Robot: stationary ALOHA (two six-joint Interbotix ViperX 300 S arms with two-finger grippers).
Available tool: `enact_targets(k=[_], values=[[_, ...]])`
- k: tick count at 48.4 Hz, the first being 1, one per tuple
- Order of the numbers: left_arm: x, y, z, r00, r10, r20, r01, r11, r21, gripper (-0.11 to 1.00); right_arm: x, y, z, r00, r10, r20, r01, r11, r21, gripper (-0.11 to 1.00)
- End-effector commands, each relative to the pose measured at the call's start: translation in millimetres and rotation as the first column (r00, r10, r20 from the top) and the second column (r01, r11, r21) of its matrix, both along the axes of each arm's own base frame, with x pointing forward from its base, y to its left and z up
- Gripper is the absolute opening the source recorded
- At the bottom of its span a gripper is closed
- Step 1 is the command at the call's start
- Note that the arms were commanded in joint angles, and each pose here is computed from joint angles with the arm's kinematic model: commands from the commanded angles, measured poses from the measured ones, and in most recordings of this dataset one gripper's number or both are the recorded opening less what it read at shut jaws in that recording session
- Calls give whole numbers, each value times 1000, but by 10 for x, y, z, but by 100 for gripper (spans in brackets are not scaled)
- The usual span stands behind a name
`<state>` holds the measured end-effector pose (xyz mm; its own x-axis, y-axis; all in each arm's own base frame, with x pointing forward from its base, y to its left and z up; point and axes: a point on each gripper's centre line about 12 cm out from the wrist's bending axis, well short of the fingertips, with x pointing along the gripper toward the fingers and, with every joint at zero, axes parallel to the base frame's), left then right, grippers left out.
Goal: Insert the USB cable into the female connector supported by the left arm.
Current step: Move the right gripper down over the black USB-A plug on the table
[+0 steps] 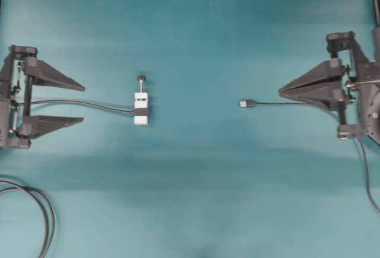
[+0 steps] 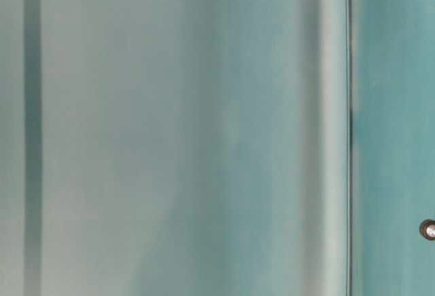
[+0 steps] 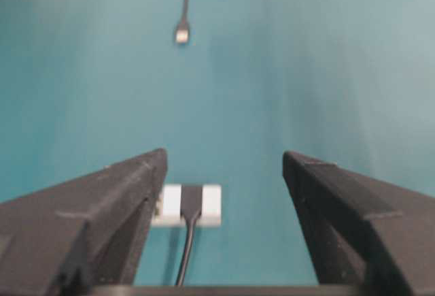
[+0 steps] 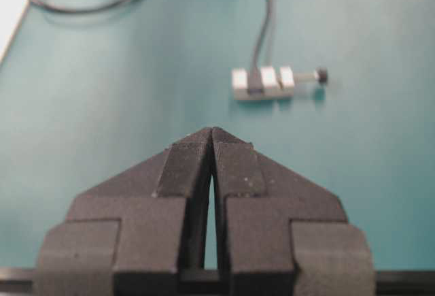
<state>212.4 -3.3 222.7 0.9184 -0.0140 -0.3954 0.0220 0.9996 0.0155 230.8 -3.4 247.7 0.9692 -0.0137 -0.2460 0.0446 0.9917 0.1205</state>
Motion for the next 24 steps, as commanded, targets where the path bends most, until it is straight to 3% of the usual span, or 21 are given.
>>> enact_targets(k=[1, 9, 15, 24], values=[[33, 26, -29, 1000, 7, -11, -7, 1000, 11, 84, 68, -37, -52, 999, -15, -34, 15, 1000, 1, 0], [10, 114, -141, 999, 35, 14, -35, 998, 44, 92, 153, -97, -381, 983, -38, -178, 39, 999, 3, 0], [-30, 186, -207, 996, 62, 65, -66, 996, 61, 92, 173, -183, -659, 949, -68, -309, 72, 997, 3, 0], [-72, 202, -369, 998, 66, 20, -67, 995, 73, 93, 200, -216, -889, 913, -77, -401, 86, 996, 6, 1]])
